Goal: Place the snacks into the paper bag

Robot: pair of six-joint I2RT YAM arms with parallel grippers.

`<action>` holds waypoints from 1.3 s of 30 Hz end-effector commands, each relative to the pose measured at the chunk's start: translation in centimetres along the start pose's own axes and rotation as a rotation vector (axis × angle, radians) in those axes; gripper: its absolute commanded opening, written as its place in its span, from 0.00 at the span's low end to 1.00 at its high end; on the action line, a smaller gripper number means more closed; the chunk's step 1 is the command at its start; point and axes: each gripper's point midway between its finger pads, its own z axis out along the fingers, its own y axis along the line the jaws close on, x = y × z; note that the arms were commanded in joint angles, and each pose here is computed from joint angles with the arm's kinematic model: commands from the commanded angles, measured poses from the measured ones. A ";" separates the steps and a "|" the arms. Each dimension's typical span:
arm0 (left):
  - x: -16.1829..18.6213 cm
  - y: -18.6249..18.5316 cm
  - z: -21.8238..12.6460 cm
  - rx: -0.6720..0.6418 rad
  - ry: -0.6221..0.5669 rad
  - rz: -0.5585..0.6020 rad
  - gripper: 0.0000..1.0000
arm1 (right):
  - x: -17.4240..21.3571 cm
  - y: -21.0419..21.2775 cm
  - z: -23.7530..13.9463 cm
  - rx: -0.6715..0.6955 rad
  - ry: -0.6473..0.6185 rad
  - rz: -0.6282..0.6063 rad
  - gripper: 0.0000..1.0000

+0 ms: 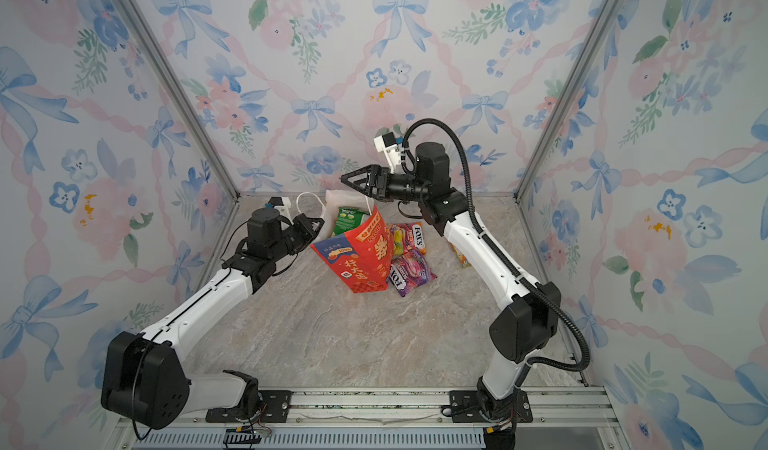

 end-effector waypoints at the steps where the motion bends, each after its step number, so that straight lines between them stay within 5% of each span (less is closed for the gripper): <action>1: -1.0 -1.7 -0.3 0.034 -0.043 0.035 0.08 | -0.3 2.9 0.2 -0.071 0.002 -0.111 0.85; 16: -1.6 -2.5 -3.7 -0.007 -0.125 0.086 0.07 | 1.8 0.2 1.3 -0.053 0.049 -0.078 0.85; 23: 0.6 1.1 -2.3 -0.084 -0.064 0.049 0.06 | 4.2 -3.2 2.4 -0.060 0.048 0.026 0.85; 39: -0.4 -1.5 -2.6 -0.022 -0.080 0.073 0.06 | 1.3 0.2 2.0 -0.061 0.074 -0.074 0.85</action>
